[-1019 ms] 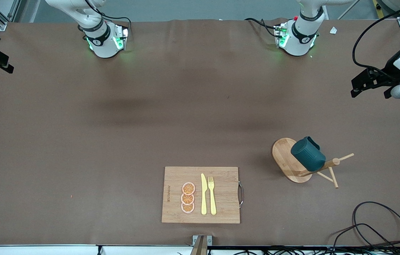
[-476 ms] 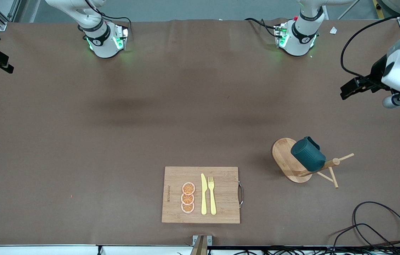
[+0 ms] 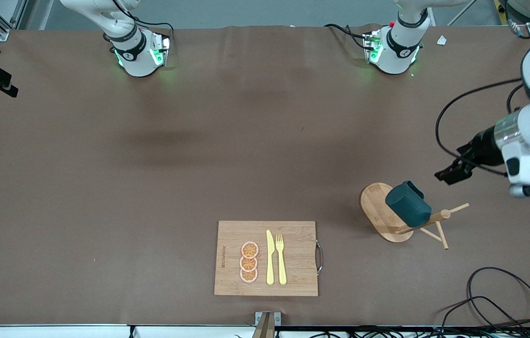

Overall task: Transfer cup from left to right arm and place
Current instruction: 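Close the left gripper on the teal mug's rim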

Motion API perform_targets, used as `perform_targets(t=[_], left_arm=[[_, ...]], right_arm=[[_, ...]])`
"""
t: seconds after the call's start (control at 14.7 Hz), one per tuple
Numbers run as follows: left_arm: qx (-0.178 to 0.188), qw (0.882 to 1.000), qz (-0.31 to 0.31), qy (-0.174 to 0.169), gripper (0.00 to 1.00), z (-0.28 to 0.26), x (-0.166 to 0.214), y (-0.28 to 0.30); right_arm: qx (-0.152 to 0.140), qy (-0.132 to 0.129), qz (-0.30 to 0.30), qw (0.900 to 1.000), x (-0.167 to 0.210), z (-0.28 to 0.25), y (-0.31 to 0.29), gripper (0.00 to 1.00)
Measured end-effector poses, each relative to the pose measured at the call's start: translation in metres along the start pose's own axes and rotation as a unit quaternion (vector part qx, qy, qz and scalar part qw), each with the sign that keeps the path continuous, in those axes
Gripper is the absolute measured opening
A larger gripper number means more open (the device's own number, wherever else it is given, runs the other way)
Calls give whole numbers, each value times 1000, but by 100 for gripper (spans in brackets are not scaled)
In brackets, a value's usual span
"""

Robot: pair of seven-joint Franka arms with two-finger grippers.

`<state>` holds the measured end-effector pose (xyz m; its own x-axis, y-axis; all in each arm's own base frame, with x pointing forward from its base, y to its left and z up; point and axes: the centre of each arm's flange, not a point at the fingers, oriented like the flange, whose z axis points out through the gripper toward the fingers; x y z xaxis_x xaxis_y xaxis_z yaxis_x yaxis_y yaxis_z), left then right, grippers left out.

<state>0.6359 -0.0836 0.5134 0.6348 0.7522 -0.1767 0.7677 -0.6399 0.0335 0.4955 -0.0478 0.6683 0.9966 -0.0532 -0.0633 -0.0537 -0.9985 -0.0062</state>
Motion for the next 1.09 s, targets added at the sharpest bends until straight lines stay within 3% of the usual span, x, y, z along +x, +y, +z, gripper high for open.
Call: perform_targets(t=[0.2, 1.09], left_arm=[[-17, 998, -54, -19, 100, 40, 19, 19], [-32, 997, -69, -17, 100, 114, 53, 43]], right_arm=[[0, 0, 0, 1000, 0, 0, 0, 100], [0, 0, 0, 1000, 0, 0, 0, 100]])
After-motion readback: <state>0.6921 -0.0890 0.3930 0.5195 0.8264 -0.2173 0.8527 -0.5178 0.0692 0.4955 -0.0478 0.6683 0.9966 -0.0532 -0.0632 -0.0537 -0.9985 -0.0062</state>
